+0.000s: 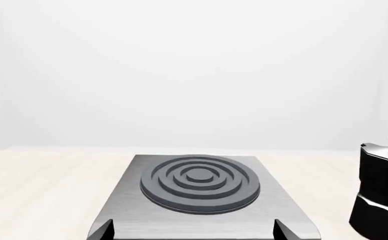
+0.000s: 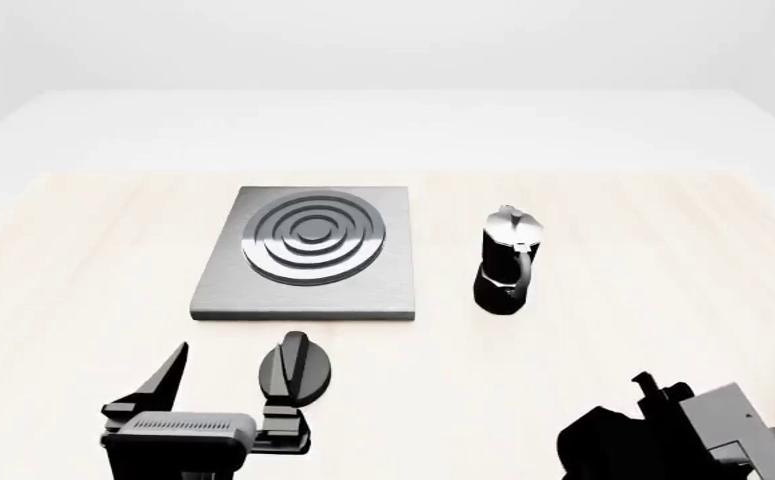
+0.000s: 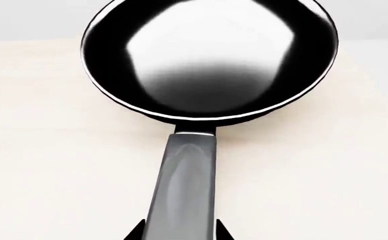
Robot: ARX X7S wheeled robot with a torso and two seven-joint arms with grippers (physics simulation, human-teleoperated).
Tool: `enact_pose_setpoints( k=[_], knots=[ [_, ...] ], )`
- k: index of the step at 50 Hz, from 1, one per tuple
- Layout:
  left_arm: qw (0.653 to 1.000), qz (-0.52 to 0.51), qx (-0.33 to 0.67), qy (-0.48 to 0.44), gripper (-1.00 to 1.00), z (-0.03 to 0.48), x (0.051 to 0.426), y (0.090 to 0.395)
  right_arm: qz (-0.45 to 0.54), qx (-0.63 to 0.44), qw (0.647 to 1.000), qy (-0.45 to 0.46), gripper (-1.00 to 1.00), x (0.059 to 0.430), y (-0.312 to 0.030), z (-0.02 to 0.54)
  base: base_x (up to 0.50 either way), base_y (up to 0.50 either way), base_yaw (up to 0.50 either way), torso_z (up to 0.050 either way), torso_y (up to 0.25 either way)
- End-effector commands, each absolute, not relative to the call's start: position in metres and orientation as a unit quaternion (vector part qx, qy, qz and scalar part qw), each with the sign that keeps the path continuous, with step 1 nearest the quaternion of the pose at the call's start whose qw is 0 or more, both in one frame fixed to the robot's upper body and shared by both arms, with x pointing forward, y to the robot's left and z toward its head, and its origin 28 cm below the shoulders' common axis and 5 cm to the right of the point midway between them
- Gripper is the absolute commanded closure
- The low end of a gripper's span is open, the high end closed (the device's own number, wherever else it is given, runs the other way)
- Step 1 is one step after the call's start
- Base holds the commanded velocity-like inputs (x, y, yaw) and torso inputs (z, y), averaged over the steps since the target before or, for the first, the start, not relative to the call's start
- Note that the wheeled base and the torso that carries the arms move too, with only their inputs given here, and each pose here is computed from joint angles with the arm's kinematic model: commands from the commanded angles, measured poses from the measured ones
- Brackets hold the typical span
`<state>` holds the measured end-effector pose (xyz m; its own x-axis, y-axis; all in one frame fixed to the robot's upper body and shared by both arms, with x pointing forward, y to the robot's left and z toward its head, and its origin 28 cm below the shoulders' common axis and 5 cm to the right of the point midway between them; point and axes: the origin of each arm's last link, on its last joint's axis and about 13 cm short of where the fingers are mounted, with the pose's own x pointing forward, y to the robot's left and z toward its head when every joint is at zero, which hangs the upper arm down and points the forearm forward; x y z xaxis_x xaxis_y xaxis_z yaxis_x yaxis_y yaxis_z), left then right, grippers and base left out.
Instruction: Put the frying pan on the stove.
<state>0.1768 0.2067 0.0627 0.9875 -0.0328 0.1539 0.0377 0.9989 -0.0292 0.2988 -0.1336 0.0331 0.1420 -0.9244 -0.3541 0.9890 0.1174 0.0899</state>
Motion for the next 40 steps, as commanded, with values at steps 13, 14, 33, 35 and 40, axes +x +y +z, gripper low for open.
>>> enact_pose_setpoints(
  k=[13, 14, 33, 35, 40],
  knots=[
    [0.997, -0.017, -0.017, -0.077, -1.0, 0.063, 0.177, 0.207, -0.623, 0.128, 0.77, 0.051, 1.0, 0.293, -0.126, 0.057, 0.0, 0.0, 0.0, 0.0, 0.001],
    [0.997, -0.017, -0.017, -0.077, -1.0, 0.063, 0.177, 0.207, -0.622, 0.128, 0.771, 0.05, 1.0, 0.293, -0.126, 0.058, 0.0, 0.0, 0.0, 0.0, 0.0],
    [0.997, -0.012, -0.017, -0.079, -1.0, 0.063, 0.178, 0.208, -0.582, 0.151, 0.799, 0.018, 1.0, 0.283, -0.117, 0.074, 0.0, 0.0, 0.0, 0.0, 0.001],
    [0.997, -0.012, -0.018, -0.079, -1.0, 0.064, 0.178, 0.208, -0.579, 0.152, 0.801, 0.015, 1.0, 0.281, -0.117, 0.075, 0.0, 0.0, 0.0, 0.0, 0.0],
    [0.997, -0.011, -0.016, -0.079, -1.0, 0.063, 0.178, 0.208, -0.552, 0.163, 0.818, 0.002, 1.0, 0.279, -0.116, 0.078, 0.0, 0.0, 0.0, 0.0, 0.002]
  ],
)
